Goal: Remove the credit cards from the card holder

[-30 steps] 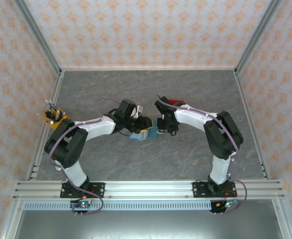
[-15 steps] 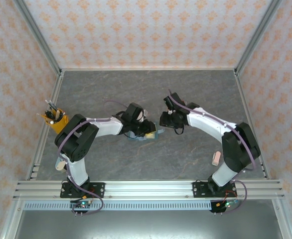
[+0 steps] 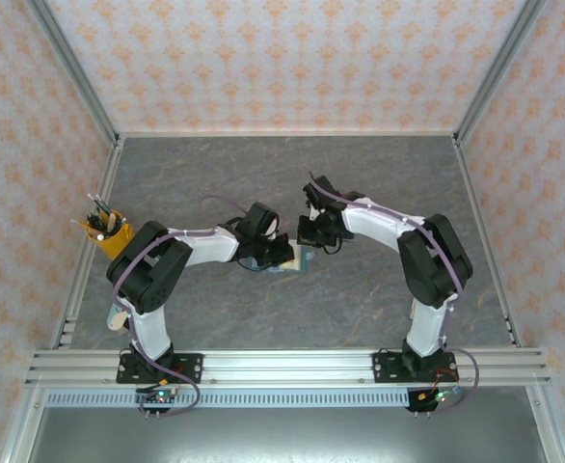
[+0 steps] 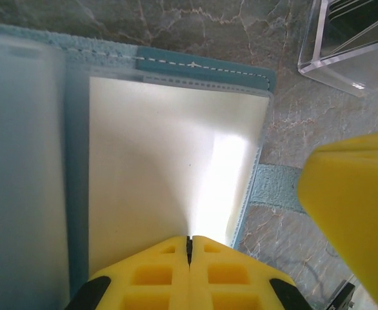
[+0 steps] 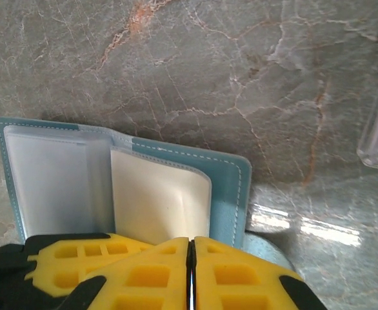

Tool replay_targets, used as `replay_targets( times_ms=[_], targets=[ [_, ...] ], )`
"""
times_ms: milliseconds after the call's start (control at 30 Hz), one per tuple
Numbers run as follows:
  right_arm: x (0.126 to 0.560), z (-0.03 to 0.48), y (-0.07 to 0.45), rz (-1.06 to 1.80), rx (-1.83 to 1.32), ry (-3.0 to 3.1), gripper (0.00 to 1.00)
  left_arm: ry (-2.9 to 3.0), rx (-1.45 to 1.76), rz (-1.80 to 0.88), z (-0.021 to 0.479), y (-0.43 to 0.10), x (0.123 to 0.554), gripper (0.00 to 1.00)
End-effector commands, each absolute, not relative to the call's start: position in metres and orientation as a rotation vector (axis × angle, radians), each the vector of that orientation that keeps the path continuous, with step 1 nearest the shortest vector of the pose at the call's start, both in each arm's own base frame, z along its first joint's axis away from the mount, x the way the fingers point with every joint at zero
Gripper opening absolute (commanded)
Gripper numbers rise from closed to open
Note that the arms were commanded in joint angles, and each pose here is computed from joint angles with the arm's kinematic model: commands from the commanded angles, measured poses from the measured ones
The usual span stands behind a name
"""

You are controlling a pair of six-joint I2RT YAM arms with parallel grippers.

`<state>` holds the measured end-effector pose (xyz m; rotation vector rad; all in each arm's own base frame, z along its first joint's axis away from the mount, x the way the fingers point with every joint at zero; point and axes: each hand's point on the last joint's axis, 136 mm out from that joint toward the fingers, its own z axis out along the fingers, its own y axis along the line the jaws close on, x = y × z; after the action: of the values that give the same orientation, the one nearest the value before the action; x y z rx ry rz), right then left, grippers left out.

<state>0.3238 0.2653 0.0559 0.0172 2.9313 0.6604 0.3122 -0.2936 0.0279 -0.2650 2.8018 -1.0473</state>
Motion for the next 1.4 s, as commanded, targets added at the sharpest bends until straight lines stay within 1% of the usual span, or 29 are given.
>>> replay_targets(
  times_ms=[0,200,333,400,433,500,567,633,1000,1267,1367],
  targets=[
    [0.323,0.055,0.272,0.671,-0.039,2.964,0.11,2.801,-0.257,-1.010,0.033,-0.292,0.314,0.00],
    [0.321,0.033,0.268,0.595,-0.061,3.029,0.10,2.761,-0.249,-0.996,0.061,-0.285,0.314,0.00],
    [0.321,0.024,0.263,0.545,-0.064,3.051,0.10,2.764,-0.293,-0.854,0.070,-0.255,0.314,0.00],
    [0.321,0.023,0.263,0.532,-0.072,3.052,0.10,2.773,-0.323,-0.744,0.069,-0.234,0.314,0.07],
    [0.321,0.022,0.262,0.523,-0.070,3.053,0.10,2.776,-0.340,-0.691,0.069,-0.224,0.315,0.13],
    [0.321,0.022,0.261,0.515,-0.074,3.055,0.10,2.780,-0.367,-0.616,0.067,-0.208,0.315,0.28],
    [0.321,0.021,0.261,0.508,-0.077,3.057,0.10,2.779,-0.381,-0.586,0.067,-0.200,0.316,0.36],
    [0.321,0.020,0.260,0.503,-0.078,3.059,0.10,2.784,-0.377,-0.586,0.066,-0.200,0.316,0.40],
    [0.320,0.018,0.259,0.492,-0.081,3.068,0.10,2.823,-0.366,-0.595,0.051,-0.208,0.321,0.45],
    [0.320,0.017,0.260,0.490,-0.080,3.071,0.10,2.848,-0.370,-0.666,0.041,-0.218,0.320,0.45],
    [0.319,0.016,0.260,0.490,-0.082,3.073,0.10,2.848,-0.357,-0.716,0.042,-0.224,0.320,0.44]
  ],
)
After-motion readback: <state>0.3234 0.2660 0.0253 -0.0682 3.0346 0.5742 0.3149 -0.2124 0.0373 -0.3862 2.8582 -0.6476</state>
